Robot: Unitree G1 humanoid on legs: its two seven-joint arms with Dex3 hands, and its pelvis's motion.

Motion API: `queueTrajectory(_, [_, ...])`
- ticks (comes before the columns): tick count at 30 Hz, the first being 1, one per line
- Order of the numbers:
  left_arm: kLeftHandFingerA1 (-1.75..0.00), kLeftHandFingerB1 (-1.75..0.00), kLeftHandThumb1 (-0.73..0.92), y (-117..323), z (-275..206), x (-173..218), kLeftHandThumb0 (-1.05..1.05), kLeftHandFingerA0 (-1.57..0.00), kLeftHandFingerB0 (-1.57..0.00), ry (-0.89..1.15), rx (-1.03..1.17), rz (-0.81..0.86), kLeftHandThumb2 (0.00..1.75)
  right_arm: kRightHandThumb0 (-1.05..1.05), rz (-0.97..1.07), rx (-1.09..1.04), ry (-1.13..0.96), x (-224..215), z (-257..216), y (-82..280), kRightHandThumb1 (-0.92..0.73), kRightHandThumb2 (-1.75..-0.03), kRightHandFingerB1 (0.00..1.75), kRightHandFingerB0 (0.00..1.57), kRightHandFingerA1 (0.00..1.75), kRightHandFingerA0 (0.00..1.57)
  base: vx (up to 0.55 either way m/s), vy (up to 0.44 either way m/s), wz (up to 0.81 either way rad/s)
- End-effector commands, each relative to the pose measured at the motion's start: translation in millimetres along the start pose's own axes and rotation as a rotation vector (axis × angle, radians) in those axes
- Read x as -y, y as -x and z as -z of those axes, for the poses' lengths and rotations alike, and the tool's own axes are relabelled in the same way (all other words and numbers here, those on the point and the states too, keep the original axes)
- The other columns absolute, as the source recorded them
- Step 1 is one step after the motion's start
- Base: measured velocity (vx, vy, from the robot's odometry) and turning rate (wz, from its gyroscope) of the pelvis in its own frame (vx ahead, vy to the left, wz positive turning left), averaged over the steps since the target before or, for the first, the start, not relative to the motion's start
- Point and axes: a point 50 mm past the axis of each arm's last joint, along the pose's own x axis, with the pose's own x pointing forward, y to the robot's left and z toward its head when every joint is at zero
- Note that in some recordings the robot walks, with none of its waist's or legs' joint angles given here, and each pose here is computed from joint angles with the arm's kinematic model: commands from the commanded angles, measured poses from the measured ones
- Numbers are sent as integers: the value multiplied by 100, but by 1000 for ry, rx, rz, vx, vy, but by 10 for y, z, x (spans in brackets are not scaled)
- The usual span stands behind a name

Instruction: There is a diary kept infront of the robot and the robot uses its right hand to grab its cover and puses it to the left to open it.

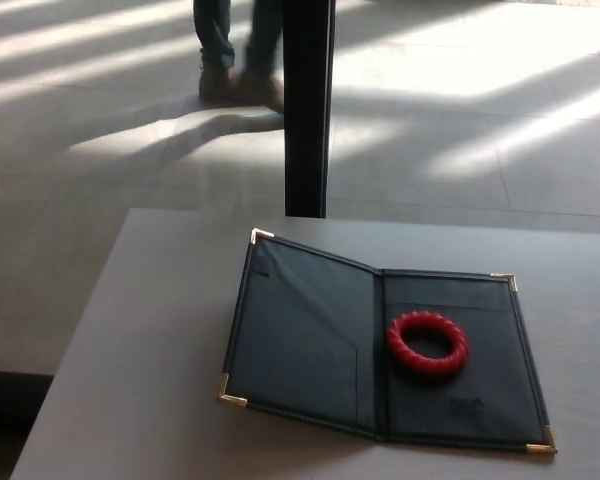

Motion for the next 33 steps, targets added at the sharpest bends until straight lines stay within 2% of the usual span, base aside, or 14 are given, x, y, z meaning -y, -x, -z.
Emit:
queueTrajectory(1, [-165,-141,92,27,30,-171,-105,-26,-18,65,-6,-50,110,-79,506,121,-38,1873,-119,769,-92,-72,87,38,102,44,0,0,0])
queueTrajectory(2, [-111,-91,58,27,26,-177,-98,-24,0,74,-6,-48,148,-78,535,111,-20,1954,-81,819,-92,-71,87,35,107,38,0,0,0])
queueTrajectory(5, [-107,-89,59,31,24,-187,-93,-23,0,40,-1,-39,147,-77,646,52,-24,2245,119,1011,-92,-69,92,29,121,29,0,0,0])
queueTrajectory(6, [-166,-141,92,31,11,-196,-105,-24,-16,44,1,-42,113,-78,678,31,-17,2281,174,1049,-92,-69,97,31,126,32,0,0,0])
queueTrajectory(15, [-114,-90,63,32,17,-194,-96,-32,0,49,2,-44,150,-76,914,-168,38,2421,772,1339,-75,-116,91,50,112,60,0,0,0])
queueTrajectory(16, [-164,-140,92,35,17,-210,-105,-27,-19,49,3,-47,112,-74,937,-153,-14,2393,860,1374,-75,-113,96,55,123,80,0,0,0])
queueTrajectory(17, [-113,-94,61,42,25,-238,-103,-24,0,44,3,-49,151,-72,929,-152,-28,2366,973,1404,-92,-78,130,38,170,47,0,0,0])
queueTrajectory(19, [-115,-97,64,43,38,-241,-105,-23,-1,40,1,-62,154,-70,885,-156,-120,2312,1252,1494,-80,-115,83,35,95,42,0,0,0])
queueTrajectory(21, [-122,-96,68,43,46,-243,-105,-35,0,45,-1,-68,156,-67,894,-147,-169,2270,1359,1538,-92,-68,95,29,120,29,0,0,0])
queueTrajectory(24, [-172,-151,92,43,64,-230,-105,-34,-29,64,-2,-69,111,-32,920,-106,-287,2066,1601,1674,-68,-120,71,26,80,36,0,0,0])
queueTrajectory(28, [-125,-100,65,42,59,-229,-105,-40,-5,58,-6,-62,155,-67,945,-143,-362,1895,1853,1843,-92,-78,101,9,133,2,0,0,0])
queueTrajectory(29, [-132,-98,68,41,60,-234,-105,-52,-2,53,-9,-75,156,-46,969,-146,-408,1872,1908,1910,-79,-127,65,8,74,16,0,0,0])
queueTrajectory(31, [-126,-98,67,44,63,-244,-105,-42,-2,54,-10,-75,156,-71,990,-168,-424,1861,1967,1962,-92,-76,96,3,126,0,0,0,0])
queueTrajectory(33, [-107,-89,57,48,70,-260,-94,-22,0,64,-11,-63,146,-54,1023,-206,-464,1843,2103,2041,-80,-128,63,0,72,7,0,0,0])
